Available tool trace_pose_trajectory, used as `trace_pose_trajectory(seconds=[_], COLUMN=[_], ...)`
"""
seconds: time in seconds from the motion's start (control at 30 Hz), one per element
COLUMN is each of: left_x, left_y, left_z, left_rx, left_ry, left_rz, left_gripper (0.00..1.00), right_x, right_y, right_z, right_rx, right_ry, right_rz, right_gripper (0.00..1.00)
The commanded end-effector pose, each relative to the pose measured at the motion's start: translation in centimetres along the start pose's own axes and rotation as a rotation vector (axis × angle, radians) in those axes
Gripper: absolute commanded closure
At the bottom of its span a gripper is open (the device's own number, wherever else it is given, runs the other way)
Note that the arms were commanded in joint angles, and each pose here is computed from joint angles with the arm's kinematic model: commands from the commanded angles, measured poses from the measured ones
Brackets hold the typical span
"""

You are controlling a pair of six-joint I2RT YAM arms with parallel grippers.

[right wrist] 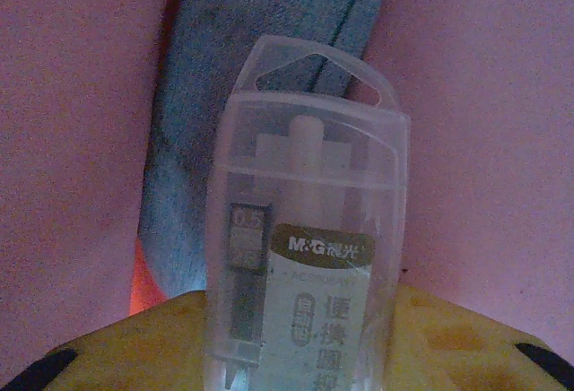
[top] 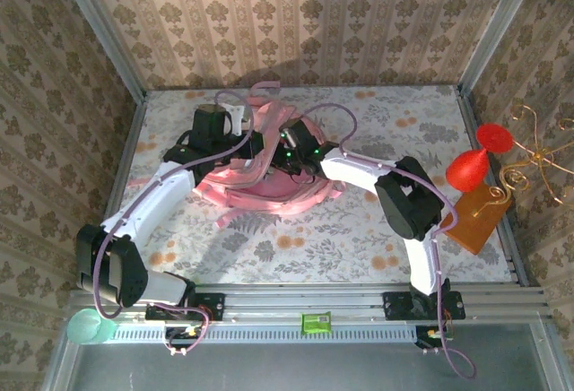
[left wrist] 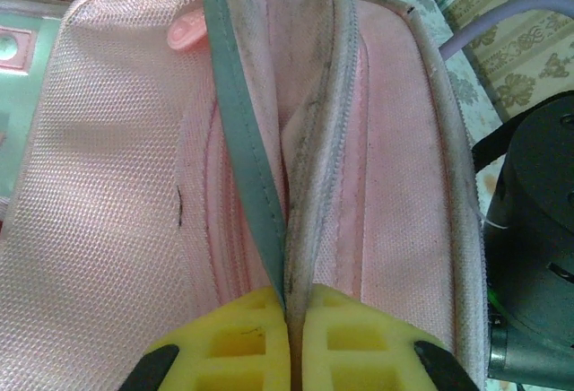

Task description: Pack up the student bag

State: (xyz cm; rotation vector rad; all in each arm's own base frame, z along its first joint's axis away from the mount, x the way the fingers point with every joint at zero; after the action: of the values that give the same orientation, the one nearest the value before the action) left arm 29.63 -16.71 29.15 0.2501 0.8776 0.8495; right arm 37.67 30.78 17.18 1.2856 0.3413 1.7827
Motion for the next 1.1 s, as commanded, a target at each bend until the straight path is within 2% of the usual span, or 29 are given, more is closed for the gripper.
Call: trace_pose_trajectory(seconds=[0.0,0.2,0.33,0.43,0.6,0.87,1.07], left_x=[-2.9,-3.2,-3.4,-3.5,-2.8,-0.7,1.0], left_y=[2.1,1.4,1.4,1.7,1.9,1.1,-0.4], left_z=[3.0,3.2,3.6,4.0,4.1,3.4,1.3], left_rx=[-0.106,-0.089,-0.085,-0.093,-0.100,-0.094,-0.061], left_ry=[-0.010,0.005,0.007,0.005,0.015,0.046,0.055], left_rz=[-0.129,-0.173,-0.191,-0.200,-0.188,-0.109,-0.006], left_gripper=[1.00,1.00,1.00,1.00,1.00,1.00,1.00], right_x=[-0.2,1.3,3.4,4.0,2.8,0.9,-3.6], right_y=[-0.1,-1.9,-2.4,-2.3,-0.6,3.8,8.0], right_z=[0.8,1.7,2.4,2.7,2.4,1.9,0.9], right_rx=[-0.103,-0.115,-0.118,-0.083,-0.057,-0.031,-0.016], right_ry=[-0.046,-0.052,-0.017,0.039,0.120,0.225,0.241], right_rz=[-0.049,-0.036,0.055,0.058,-0.015,-0.036,-0.153], right_gripper=[0.61,0.52,0.45,0.35,0.18,0.16,0.16])
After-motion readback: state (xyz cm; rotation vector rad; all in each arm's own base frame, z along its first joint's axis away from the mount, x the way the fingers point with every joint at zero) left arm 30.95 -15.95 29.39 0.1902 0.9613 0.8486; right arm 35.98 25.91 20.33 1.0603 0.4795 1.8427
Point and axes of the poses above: each hand's point on the last joint's axis, 136 mm out from that joint toward the fingers, its own y axis back along the fingers, its own x axis along the line the jaws close on, z = x × y, the point moved 10 cm from there along y, back along the fingers, and after that the axes turned 7 degrees about y, right-handed, at the moved point
